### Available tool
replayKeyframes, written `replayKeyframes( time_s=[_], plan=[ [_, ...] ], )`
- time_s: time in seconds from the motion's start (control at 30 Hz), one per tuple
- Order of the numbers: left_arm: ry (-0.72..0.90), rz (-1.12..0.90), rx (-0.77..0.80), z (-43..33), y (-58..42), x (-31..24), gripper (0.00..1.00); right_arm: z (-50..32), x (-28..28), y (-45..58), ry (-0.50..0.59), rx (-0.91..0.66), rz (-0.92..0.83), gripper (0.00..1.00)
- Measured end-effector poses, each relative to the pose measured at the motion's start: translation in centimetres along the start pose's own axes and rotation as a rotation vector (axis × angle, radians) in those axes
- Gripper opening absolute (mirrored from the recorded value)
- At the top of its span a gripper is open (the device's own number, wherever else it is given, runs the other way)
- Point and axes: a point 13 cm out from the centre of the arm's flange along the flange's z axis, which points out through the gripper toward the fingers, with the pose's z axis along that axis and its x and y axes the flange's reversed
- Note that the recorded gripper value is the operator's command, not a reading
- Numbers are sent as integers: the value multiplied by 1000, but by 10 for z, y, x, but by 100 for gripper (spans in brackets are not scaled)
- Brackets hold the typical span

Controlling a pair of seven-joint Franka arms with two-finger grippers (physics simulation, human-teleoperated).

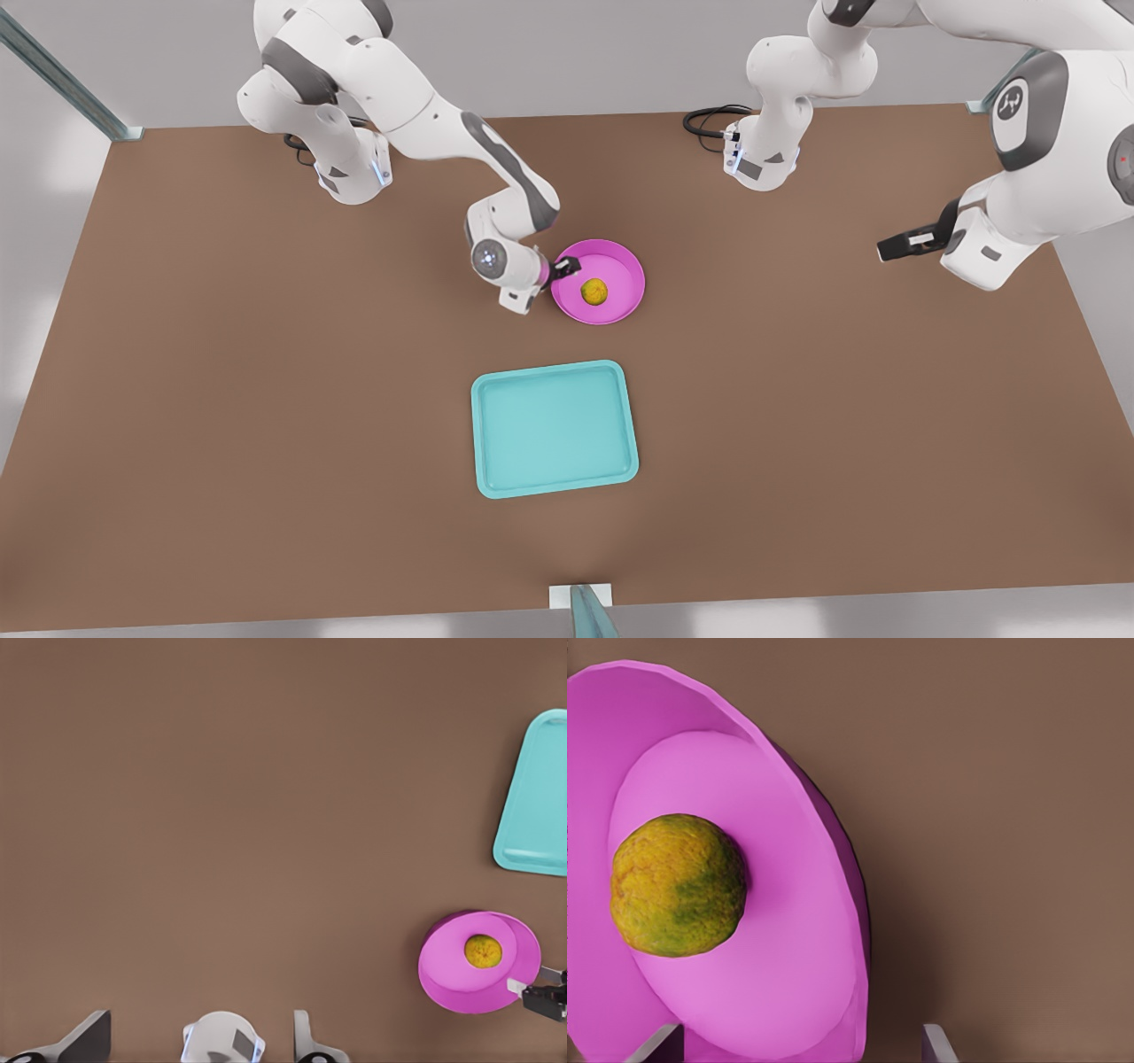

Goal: Place the orange on the plate with the left arm and the plate on the tray with the right arm

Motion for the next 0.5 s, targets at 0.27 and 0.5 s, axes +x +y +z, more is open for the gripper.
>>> replayKeyframes(
  time_s=[0.27,0.5],
  plan=[
    [36,23,-19,9,-9,6,100,28,4,6,32,-4,0,68],
    [64,29,-23,11,-9,14,100,28,4,12,34,-12,-7,33]
  ],
)
